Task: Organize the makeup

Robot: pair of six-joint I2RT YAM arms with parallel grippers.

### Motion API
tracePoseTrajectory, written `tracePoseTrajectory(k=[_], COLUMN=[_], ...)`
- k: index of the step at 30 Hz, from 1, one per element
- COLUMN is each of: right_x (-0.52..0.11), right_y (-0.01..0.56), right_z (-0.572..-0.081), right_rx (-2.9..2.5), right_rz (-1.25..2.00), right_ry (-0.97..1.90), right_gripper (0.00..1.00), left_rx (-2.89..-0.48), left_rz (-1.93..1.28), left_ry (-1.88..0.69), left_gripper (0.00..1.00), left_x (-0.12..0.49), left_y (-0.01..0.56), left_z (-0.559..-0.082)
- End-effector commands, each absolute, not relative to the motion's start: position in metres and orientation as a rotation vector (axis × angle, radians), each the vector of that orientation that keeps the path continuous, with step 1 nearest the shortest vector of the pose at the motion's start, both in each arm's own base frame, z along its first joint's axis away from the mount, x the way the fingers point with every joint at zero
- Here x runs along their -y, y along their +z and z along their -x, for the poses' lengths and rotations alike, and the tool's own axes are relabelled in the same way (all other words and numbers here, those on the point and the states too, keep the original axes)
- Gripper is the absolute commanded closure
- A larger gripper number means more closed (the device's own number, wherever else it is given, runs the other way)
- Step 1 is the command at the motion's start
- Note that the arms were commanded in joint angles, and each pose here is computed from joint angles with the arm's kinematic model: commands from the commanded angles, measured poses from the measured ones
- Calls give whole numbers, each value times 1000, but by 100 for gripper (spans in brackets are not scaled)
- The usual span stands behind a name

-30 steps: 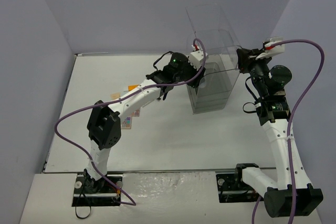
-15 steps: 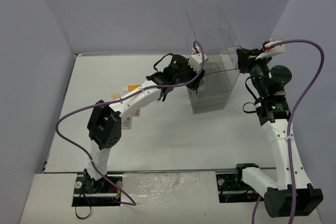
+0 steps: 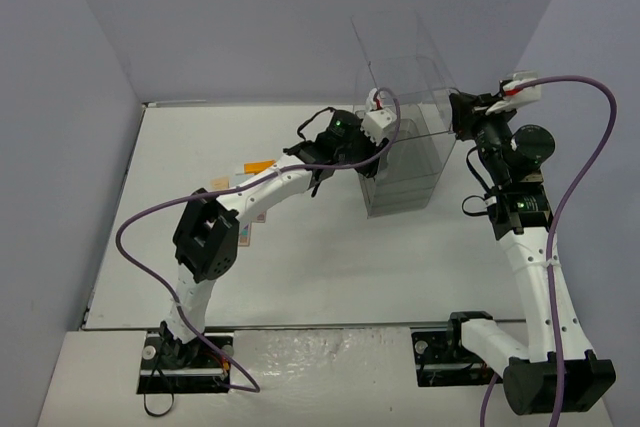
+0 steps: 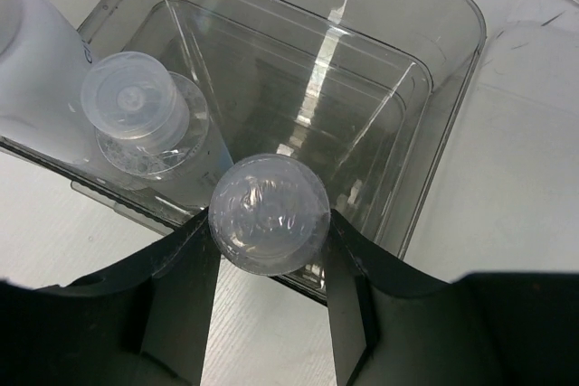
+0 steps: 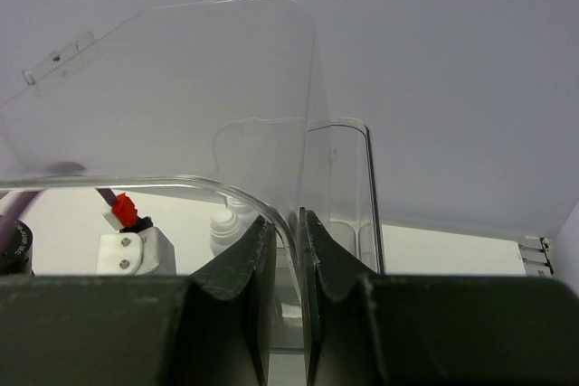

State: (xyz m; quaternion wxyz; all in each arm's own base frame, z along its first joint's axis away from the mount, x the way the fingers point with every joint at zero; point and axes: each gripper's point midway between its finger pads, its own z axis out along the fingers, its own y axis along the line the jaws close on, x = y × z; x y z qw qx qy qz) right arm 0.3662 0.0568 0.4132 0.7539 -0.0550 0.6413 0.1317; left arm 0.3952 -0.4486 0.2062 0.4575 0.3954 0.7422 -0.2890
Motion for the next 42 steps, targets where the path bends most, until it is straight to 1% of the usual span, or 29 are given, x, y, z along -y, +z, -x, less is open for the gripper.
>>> tracePoseTrajectory(k=[1,10,18,20,26,30,39,42], right_x=[-84,-85,-85,-85,-86,-86,-85,-84], right_y=[393,393,395,394,392,388,382,382], right_z=[-362,-364,-364,-365,-366,-369,-364,-362], right_rx=[-1461,-1463,-1462,-1465,-1471,-1483,-1506,-1508], right_rz=[167,167,166,165,167,171,179,180], right_ry=[421,427,428,430,436,436,416,416], right_gripper=[100,100,100,100,100,100,100,98], left_rx=[-1761,-1743,-1697,-1664,-1634,-1623,-1703,-1733], left_rz=[-966,-939,-896,-874,-838,-788,-611,-547], left_ry=[-710,-707,-680,-673,-654,-620,-532,-518], left_gripper=[65,39,20,16,14,13,13,13], left_x=[451,444,431,430,417,396,333,316], left_y=[234,243,267,277,293,305,295,288], left_z=[-393,-389,-385,-388,-381,-375,-355,-353])
